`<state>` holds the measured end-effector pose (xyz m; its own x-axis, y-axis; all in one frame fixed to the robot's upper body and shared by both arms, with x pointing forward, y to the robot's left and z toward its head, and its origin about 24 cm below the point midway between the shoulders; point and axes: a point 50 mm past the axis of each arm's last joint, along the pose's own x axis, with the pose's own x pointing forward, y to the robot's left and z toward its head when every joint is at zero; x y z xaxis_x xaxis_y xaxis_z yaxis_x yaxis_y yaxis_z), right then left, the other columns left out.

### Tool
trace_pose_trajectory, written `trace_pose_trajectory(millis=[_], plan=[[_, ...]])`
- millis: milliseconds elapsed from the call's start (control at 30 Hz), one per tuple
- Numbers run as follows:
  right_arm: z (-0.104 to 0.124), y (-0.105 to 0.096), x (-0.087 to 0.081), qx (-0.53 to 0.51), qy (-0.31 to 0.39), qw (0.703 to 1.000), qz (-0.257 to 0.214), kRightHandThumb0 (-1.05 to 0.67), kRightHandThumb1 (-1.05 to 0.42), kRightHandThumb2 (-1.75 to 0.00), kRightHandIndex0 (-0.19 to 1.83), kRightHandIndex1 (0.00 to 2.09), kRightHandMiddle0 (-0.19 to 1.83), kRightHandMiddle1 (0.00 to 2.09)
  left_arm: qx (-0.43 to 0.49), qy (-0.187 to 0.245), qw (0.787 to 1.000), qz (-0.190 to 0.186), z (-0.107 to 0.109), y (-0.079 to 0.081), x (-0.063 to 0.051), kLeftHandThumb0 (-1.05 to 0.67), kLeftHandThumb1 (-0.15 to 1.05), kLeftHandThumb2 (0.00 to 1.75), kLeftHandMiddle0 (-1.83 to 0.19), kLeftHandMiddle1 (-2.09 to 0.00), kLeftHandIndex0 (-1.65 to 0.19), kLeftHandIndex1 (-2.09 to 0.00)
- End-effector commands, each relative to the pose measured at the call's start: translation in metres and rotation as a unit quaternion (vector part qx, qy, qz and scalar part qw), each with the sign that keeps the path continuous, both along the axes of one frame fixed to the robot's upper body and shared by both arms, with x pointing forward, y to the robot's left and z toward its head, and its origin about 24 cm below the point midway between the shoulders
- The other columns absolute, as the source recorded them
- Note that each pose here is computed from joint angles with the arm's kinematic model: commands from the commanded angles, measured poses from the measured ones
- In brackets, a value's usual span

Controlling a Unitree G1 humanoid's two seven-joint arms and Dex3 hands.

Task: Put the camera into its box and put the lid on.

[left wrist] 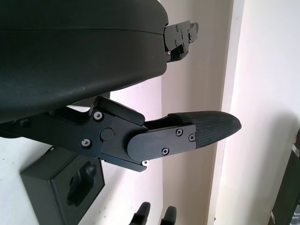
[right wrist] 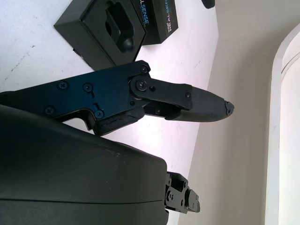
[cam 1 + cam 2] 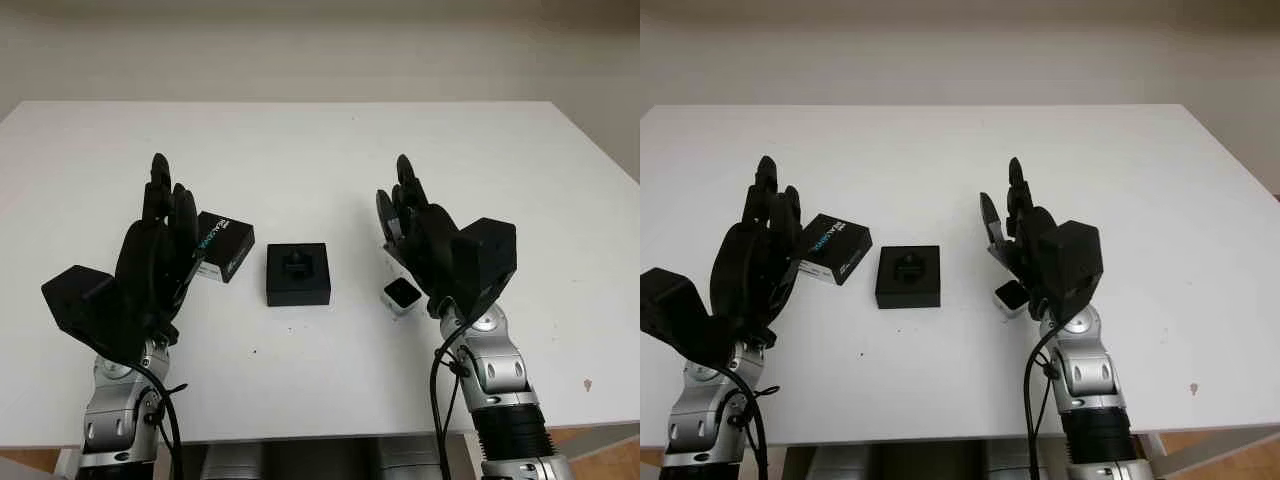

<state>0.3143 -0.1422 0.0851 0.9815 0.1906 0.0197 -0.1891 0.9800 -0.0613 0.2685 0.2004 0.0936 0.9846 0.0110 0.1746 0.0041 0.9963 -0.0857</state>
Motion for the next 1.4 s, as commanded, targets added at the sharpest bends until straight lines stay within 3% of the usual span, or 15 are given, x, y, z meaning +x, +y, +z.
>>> trace_pose_trajectory(millis=[0,367,533,667,800,933,1133,1367], plan=[[0.003,-0.001,-0.001,-0.001,-0.010,1.000,0.000,-0.74,-1.05,-0.56,-0.19,0.00,-0.19,0.02,0.003,-0.007,1.000,0.001,0.002,0.000,-0.003,-0.73,1.05,0.60,0.19,0.00,0.19,0.00],[0.005,-0.005,0.003,-0.006,-0.006,1.000,0.004,-0.75,-1.05,-0.52,-0.18,0.02,-0.17,0.04,0.008,-0.003,1.000,-0.002,0.001,-0.001,-0.002,-0.74,1.05,0.60,0.19,0.00,0.19,0.00],[0.037,-0.029,0.009,-0.054,-0.065,0.996,0.036,-0.71,-1.05,-0.25,0.03,0.12,0.03,0.12,0.007,-0.006,1.000,-0.007,0.002,-0.002,-0.001,-0.74,1.05,0.61,0.19,0.00,0.19,0.00],[0.068,-0.047,0.013,-0.117,-0.101,0.984,0.092,-0.62,-0.92,-0.06,0.17,0.16,0.18,0.17,0.009,-0.006,1.000,-0.011,0.002,-0.003,-0.001,-0.75,1.05,0.61,0.19,0.00,0.19,0.00],[0.099,-0.058,0.012,-0.240,-0.141,0.951,0.132,-0.63,-0.85,-0.04,0.24,0.18,0.23,0.18,0.010,-0.007,1.000,-0.012,0.002,-0.003,0.000,-0.75,1.05,0.61,0.19,0.00,0.19,0.00],[0.116,-0.063,0.005,-0.370,-0.176,0.899,0.157,-0.63,-0.78,-0.04,0.28,0.16,0.30,0.17,0.008,-0.006,1.000,-0.013,0.002,-0.004,0.001,-0.75,1.05,0.61,0.19,0.00,0.19,0.00],[0.114,-0.067,-0.008,-0.510,-0.161,0.818,0.212,-0.63,-0.79,-0.05,0.25,0.11,0.29,0.10,0.007,-0.006,1.000,-0.016,0.002,-0.003,0.002,-0.75,1.05,0.60,0.19,0.00,0.19,0.00],[0.100,-0.064,-0.018,-0.589,-0.103,0.764,0.242,-0.52,-0.79,-0.06,0.21,0.07,0.25,0.06,0.008,-0.003,1.000,-0.014,0.002,-0.003,0.001,-0.75,1.05,0.60,0.19,0.00,0.19,0.00]])
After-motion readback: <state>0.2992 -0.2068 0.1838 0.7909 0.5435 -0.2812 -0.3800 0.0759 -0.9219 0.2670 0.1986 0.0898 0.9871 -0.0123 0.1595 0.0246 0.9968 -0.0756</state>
